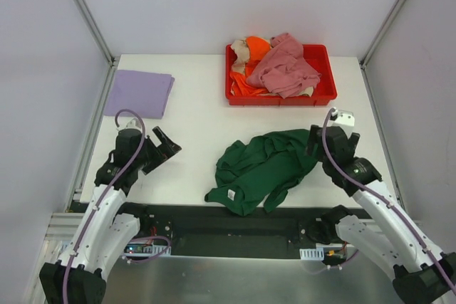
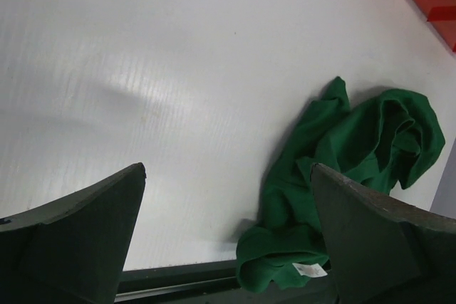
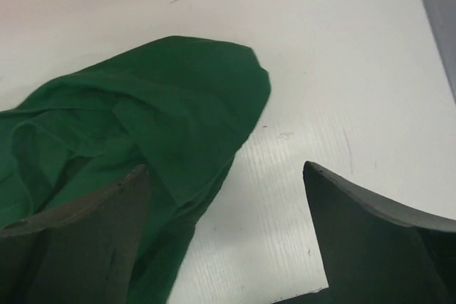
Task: Fold and stack the t-shirts
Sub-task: Move the tshirt to the center of the board
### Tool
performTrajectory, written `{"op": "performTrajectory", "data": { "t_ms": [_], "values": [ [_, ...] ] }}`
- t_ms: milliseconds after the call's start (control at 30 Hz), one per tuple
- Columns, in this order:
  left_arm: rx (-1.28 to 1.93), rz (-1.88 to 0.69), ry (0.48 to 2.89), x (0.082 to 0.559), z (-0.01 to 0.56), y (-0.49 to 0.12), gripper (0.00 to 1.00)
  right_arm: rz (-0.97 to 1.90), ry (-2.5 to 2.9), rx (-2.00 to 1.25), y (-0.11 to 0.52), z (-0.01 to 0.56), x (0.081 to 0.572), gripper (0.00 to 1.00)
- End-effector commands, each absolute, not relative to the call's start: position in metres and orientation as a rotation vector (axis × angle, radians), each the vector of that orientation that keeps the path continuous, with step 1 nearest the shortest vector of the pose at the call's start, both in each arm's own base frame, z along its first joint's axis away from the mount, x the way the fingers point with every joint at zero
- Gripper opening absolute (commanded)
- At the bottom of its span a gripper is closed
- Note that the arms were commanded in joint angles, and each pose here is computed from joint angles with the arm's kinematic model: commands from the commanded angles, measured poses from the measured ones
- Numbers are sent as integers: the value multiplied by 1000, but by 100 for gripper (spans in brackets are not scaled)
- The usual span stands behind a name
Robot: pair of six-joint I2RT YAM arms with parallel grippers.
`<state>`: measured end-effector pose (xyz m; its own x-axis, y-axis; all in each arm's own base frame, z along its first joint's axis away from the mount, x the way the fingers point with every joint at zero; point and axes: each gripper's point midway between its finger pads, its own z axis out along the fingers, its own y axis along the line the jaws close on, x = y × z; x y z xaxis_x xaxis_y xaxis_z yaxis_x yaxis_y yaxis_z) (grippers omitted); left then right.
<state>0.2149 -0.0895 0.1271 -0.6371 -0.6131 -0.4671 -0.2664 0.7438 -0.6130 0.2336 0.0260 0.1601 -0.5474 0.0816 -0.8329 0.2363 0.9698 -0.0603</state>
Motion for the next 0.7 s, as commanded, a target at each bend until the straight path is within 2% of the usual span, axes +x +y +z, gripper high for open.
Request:
{"op": "performTrajectory", "data": {
  "t_ms": [0,33,167,267,533,667],
  "values": [
    [-680,-671,2299,214,116,-92,99,71,2148,42,69,192,234,95],
    [-682,-683,2309,212,113,-94,99,161,2161,-77,88,194,233,99],
    [-666,-744,2350,201,102,-103,99,558,2101,-548,191,199,213,96],
    [-664,-789,2360,192,95,-108,99,697,2086,-699,246,192,205,98],
    [-670,-968,2368,166,82,-125,99,372,2148,-940,325,149,223,99],
    [-670,-998,2372,161,76,-128,99,314,2171,-1007,356,130,225,92]
  ]
}}
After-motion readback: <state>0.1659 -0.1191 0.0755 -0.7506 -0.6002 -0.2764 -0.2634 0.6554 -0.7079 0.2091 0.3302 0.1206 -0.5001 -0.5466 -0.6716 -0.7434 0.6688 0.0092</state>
